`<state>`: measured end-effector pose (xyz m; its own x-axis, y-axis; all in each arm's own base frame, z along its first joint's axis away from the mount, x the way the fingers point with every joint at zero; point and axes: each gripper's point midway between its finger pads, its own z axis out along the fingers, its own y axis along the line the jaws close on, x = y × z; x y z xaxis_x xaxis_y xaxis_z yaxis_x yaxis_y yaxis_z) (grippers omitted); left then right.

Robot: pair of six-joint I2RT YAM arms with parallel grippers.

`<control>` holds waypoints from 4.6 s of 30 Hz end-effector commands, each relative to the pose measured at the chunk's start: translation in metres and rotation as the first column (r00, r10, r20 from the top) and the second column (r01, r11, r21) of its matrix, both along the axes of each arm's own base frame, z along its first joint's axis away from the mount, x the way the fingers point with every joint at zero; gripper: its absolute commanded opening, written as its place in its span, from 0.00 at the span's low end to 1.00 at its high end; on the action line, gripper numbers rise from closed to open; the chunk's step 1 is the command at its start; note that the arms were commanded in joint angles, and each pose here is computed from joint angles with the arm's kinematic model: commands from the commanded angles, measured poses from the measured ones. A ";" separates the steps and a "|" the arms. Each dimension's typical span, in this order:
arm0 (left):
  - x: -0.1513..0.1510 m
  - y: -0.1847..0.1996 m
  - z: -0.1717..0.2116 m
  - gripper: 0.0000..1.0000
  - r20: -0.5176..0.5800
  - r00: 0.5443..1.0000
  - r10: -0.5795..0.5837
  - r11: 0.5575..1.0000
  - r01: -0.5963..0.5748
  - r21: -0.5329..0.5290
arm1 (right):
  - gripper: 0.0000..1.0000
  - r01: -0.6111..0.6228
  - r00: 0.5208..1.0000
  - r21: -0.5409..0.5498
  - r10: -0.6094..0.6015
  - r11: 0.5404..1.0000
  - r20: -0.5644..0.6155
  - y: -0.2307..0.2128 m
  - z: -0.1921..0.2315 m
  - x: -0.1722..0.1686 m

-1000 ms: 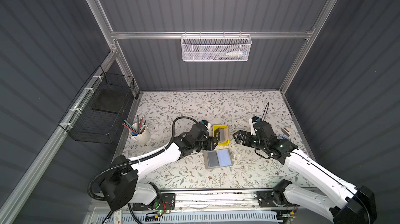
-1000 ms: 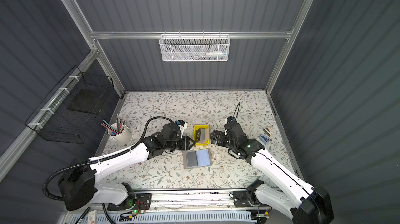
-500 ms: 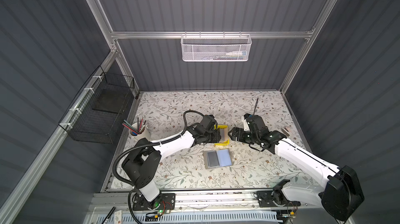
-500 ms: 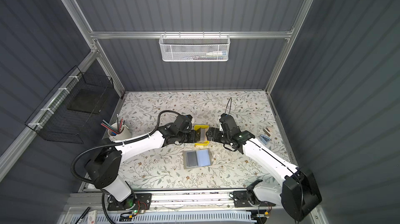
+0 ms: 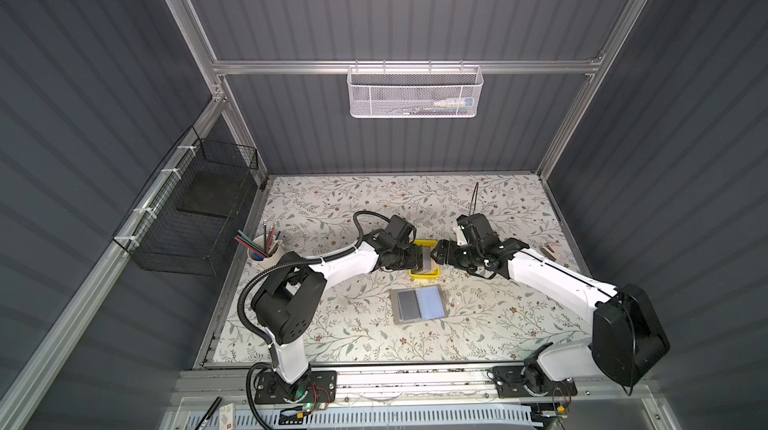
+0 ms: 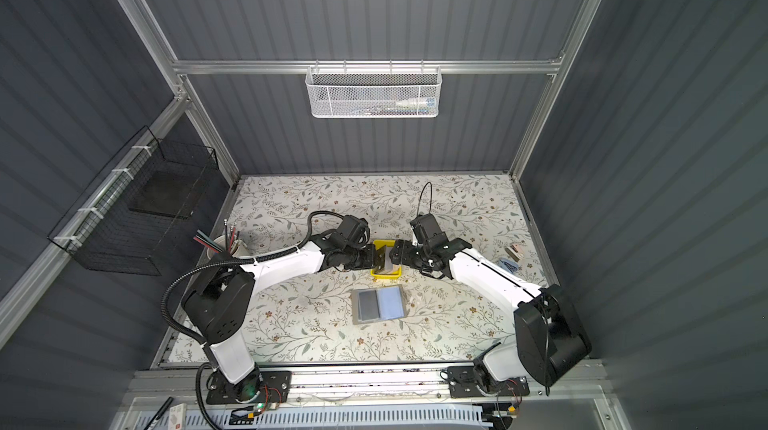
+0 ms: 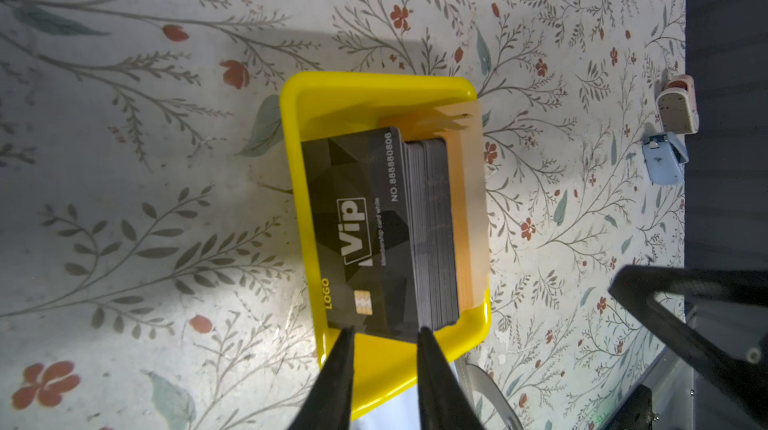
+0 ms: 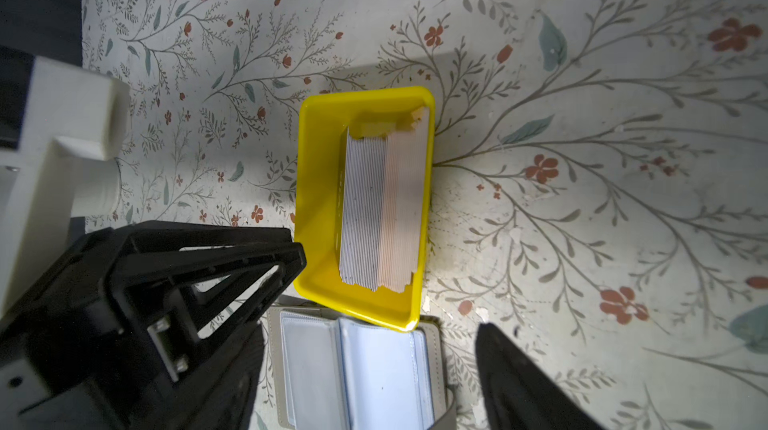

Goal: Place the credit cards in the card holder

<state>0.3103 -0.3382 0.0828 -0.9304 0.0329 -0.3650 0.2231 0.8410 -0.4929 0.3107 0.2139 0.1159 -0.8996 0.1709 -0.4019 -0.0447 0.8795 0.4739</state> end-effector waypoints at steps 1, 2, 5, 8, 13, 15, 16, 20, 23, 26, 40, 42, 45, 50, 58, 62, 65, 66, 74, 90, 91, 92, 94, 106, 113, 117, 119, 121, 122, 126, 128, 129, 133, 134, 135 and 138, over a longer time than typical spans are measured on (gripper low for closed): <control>0.003 -0.003 -0.005 0.24 -0.006 1.000 0.000 1.000 0.000 0.009 | 0.86 0.006 1.000 -0.011 -0.006 1.000 0.003 0.000 0.002 0.006; 0.003 -0.003 -0.005 0.24 -0.006 1.000 -0.001 1.000 0.001 0.013 | 0.86 0.006 1.000 -0.018 -0.006 1.000 -0.004 0.000 -0.001 0.007; 0.004 -0.003 -0.007 0.23 -0.007 1.000 -0.007 1.000 0.007 0.017 | 0.87 -0.001 1.000 -0.025 0.000 1.000 -0.022 0.002 -0.006 0.010; 0.003 -0.001 -0.008 0.23 -0.007 1.000 -0.002 1.000 0.002 0.017 | 0.88 -0.003 0.999 -0.032 0.002 0.999 -0.033 0.004 -0.014 0.013; 0.001 -0.004 0.000 0.23 0.004 1.000 -0.006 1.000 0.006 -0.023 | 0.92 -0.008 0.999 -0.039 0.007 0.999 -0.048 0.009 -0.023 0.019; -0.001 -0.007 0.002 0.23 0.006 1.000 -0.019 0.999 0.020 -0.040 | 0.93 -0.006 0.999 -0.045 0.004 0.999 -0.050 0.010 -0.025 0.023; 0.000 -0.007 0.002 0.23 0.006 1.000 -0.018 0.999 0.018 -0.043 | 0.94 -0.008 0.998 -0.048 0.005 0.999 -0.055 0.011 -0.026 0.025; 0.001 -0.007 0.000 0.23 -0.001 1.000 -0.018 0.998 0.018 -0.054 | 0.96 -0.013 0.997 -0.044 0.010 0.999 -0.071 0.015 -0.031 0.028; 0.002 -0.007 -0.001 0.23 -0.002 1.000 -0.019 0.998 0.019 -0.067 | 0.96 -0.009 0.997 -0.050 0.005 0.999 -0.081 0.016 -0.035 0.030; 0.002 -0.009 -0.002 0.23 -0.005 1.000 -0.024 0.997 0.024 -0.080 | 0.97 -0.017 0.995 -0.051 0.012 0.999 -0.097 0.019 -0.041 0.031; 0.000 -0.003 -0.002 0.22 -0.006 1.000 -0.013 0.997 0.013 -0.082 | 0.97 -0.047 0.987 -0.073 0.036 0.996 -0.156 0.026 -0.062 0.032; 0.000 -0.002 -0.001 0.22 -0.002 1.000 -0.011 0.996 0.011 -0.083 | 0.97 -0.045 0.987 -0.080 0.032 0.996 -0.158 0.025 -0.063 0.031; 0.000 -0.001 -0.001 0.22 -0.004 1.000 -0.009 0.997 0.009 -0.081 | 0.96 -0.039 0.987 -0.093 0.024 0.995 -0.158 0.022 -0.063 0.030; 0.000 0.002 -0.001 0.22 -0.003 1.000 -0.006 0.997 0.005 -0.082 | 0.94 -0.018 0.991 -0.104 0.003 0.994 -0.137 0.017 -0.056 0.030; -0.001 0.003 0.002 0.22 0.000 1.000 -0.005 0.996 0.005 -0.085 | 0.92 0.016 0.995 -0.110 -0.027 0.994 -0.101 0.007 -0.043 0.029; -0.001 0.003 0.003 0.21 0.002 1.000 -0.005 0.996 0.005 -0.087 | 0.91 0.005 0.996 -0.088 -0.012 0.996 -0.089 0.010 -0.037 0.028; -0.001 0.004 0.002 0.21 0.001 1.000 -0.004 0.996 0.004 -0.086 | 0.92 -0.031 0.995 -0.051 0.026 0.998 -0.092 0.020 -0.035 0.027; -0.001 0.004 0.002 0.21 0.002 1.000 -0.004 0.996 0.004 -0.087 | 0.92 -0.042 0.994 -0.048 0.037 0.998 -0.099 0.022 -0.036 0.026; -0.001 0.003 0.003 0.21 0.001 1.000 -0.005 0.996 0.005 -0.089 | 0.94 -0.048 0.989 -0.080 0.036 0.996 -0.144 0.023 -0.050 0.025; 0.000 0.002 0.001 0.19 -0.005 1.000 -0.004 0.995 0.004 -0.096 | 0.95 -0.003 0.979 -0.187 -0.035 0.982 -0.203 0.006 -0.069 0.020; 0.000 0.001 0.002 0.18 -0.004 1.000 -0.006 0.995 0.005 -0.099 | 0.95 0.006 0.979 -0.192 -0.045 0.981 -0.201 0.003 -0.069 0.020; 0.000 0.001 0.001 0.18 -0.004 1.000 -0.005 0.995 0.004 -0.098 | 0.95 0.011 0.979 -0.196 -0.051 0.981 -0.197 0.002 -0.068 0.020; 0.000 0.001 0.002 0.18 -0.004 1.000 -0.006 0.995 0.006 -0.099 | 0.95 0.023 0.980 -0.199 -0.062 0.980 -0.192 -0.001 -0.067 0.019; -0.003 -0.002 -0.003 0.17 -0.023 1.000 -0.012 0.993 0.010 -0.119 | 0.94 -0.035 0.987 -0.041 0.028 0.999 -0.160 0.023 -0.055 0.017; -0.002 -0.004 -0.003 0.17 -0.023 1.000 -0.016 0.992 0.013 -0.122 | 0.95 -0.051 0.978 -0.051 0.040 0.997 -0.203 0.025 -0.071 0.009; -0.001 -0.004 -0.002 0.17 -0.021 1.000 -0.017 0.992 0.014 -0.123 | 0.95 -0.056 0.976 -0.064 0.041 0.996 -0.215 0.025 -0.077 0.006; -0.002 -0.004 -0.002 0.17 -0.021 1.000 -0.018 0.992 0.016 -0.123 | 0.95 -0.052 0.975 -0.067 0.036 0.996 -0.218 0.024 -0.079 0.006; -0.001 -0.006 -0.001 0.17 -0.020 1.000 -0.021 0.992 0.018 -0.128 | 0.93 -0.041 0.975 -0.068 0.025 0.997 -0.219 0.023 -0.079 0.006; -0.001 -0.005 -0.002 0.17 -0.021 1.000 -0.019 0.992 0.016 -0.125 | 0.93 -0.035 0.975 -0.074 0.018 0.997 -0.220 0.022 -0.079 0.006; 0.000 -0.008 -0.001 0.17 -0.021 1.000 -0.019 0.990 0.016 -0.141 | 0.92 -0.016 0.977 -0.081 -0.002 0.997 -0.214 0.019 -0.077 0.009; 0.000 -0.009 -0.002 0.17 -0.024 0.999 -0.021 0.990 0.018 -0.142 | 0.92 -0.010 0.978 -0.078 -0.007 0.997 -0.208 0.017 -0.075 0.010; 0.000 -0.009 -0.003 0.17 -0.025 0.999 -0.024 0.989 0.020 -0.143 | 0.92 -0.008 0.978 -0.078 -0.008 0.997 -0.208 0.017 -0.074 0.010; 0.001 -0.012 -0.008 0.17 -0.037 0.999 -0.030 0.988 0.024 -0.149 | 0.92 -0.009 0.982 -0.068 -0.004 0.998 -0.189 0.016 -0.067 0.012; 0.001 -0.013 -0.009 0.17 -0.038 0.999 -0.033 0.988 0.027 -0.149 | 0.92 -0.009 0.983 -0.067 -0.003 0.998 -0.186 0.015 -0.066 0.013; 0.001 -0.014 -0.011 0.17 -0.042 0.999 -0.034 0.989 0.027 -0.146 | 0.92 -0.007 0.983 -0.068 -0.005 0.998 -0.182 0.014 -0.065 0.014; 0.003 -0.014 -0.012 0.17 -0.042 0.999 -0.030 0.990 0.023 -0.141 | 0.92 -0.004 0.984 -0.070 -0.008 0.998 -0.176 0.013 -0.063 0.015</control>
<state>0.3109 -0.3464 0.0695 -0.9419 0.0058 -0.3358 0.2186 0.7695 -0.6001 0.3279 0.2309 0.0466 -0.9596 0.1480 -0.2395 0.0371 0.9097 0.4136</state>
